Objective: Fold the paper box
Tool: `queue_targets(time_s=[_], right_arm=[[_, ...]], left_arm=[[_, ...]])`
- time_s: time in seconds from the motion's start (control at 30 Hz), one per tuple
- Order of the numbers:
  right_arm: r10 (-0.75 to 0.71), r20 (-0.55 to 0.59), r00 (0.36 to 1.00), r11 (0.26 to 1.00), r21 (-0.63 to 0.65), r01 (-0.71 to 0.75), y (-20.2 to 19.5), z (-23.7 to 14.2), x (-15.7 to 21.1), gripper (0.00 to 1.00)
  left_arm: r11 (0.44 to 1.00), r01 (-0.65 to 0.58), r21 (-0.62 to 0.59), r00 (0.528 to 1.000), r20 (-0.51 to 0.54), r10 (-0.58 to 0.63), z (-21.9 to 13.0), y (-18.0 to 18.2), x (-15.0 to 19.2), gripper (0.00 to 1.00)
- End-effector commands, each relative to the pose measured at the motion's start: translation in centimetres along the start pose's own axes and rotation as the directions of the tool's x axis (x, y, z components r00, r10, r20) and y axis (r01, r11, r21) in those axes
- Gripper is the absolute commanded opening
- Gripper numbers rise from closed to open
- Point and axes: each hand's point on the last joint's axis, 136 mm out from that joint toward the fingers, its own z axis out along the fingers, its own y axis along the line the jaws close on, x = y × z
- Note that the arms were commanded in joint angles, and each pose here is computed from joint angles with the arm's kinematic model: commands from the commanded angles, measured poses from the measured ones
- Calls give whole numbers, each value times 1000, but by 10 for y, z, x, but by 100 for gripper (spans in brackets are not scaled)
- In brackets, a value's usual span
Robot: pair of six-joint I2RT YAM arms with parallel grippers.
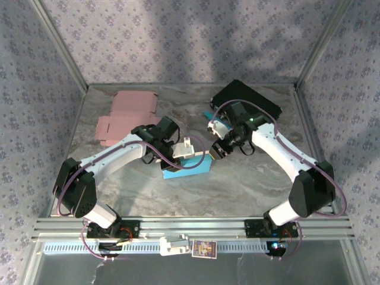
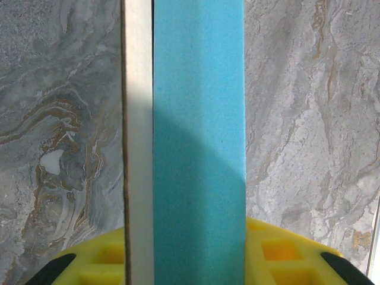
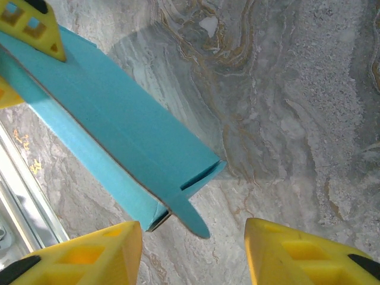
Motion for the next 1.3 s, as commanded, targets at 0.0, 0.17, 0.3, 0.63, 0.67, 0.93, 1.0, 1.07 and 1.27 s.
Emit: queue_targets(time_s=[0.0, 0.17, 0.3, 0.63, 0.67, 0.93, 1.0, 1.07, 1.27], right_arm=[[-38, -1, 999, 999, 24, 38, -2, -4, -8, 50], [-40, -9, 999, 999, 33, 40, -6, -1, -13, 45], [-34, -16, 999, 999, 14, 34, -1, -1, -12, 37], [-18, -30, 999, 999, 26, 18, -2, 2, -5, 31], [-15, -38, 999, 1000, 27, 16, -2, 3, -4, 30], [-2, -51, 999, 999, 44, 4, -3, 3, -3, 21], [2, -54, 999, 999, 47, 0, -3, 2, -3, 20], [10, -61, 998, 999, 52, -6, -3, 2, -1, 19], [17, -65, 998, 998, 59, -13, -1, -1, 0, 19]], left_arm=[[997, 26, 72, 996, -88, -19, 8, -12, 22, 24], [997, 26, 73, 996, -86, -20, 8, -12, 21, 24], [997, 33, 72, 996, -89, -27, 8, -11, 21, 25], [997, 39, 69, 996, -86, -33, 9, -9, 20, 24], [997, 40, 69, 996, -87, -34, 9, -8, 20, 24], [997, 46, 67, 996, -85, -40, 9, -8, 18, 24], [997, 48, 66, 996, -84, -42, 9, -7, 18, 25], [996, 52, 66, 995, -87, -46, 10, -7, 18, 24], [995, 71, 68, 994, -87, -65, 12, -6, 17, 23]])
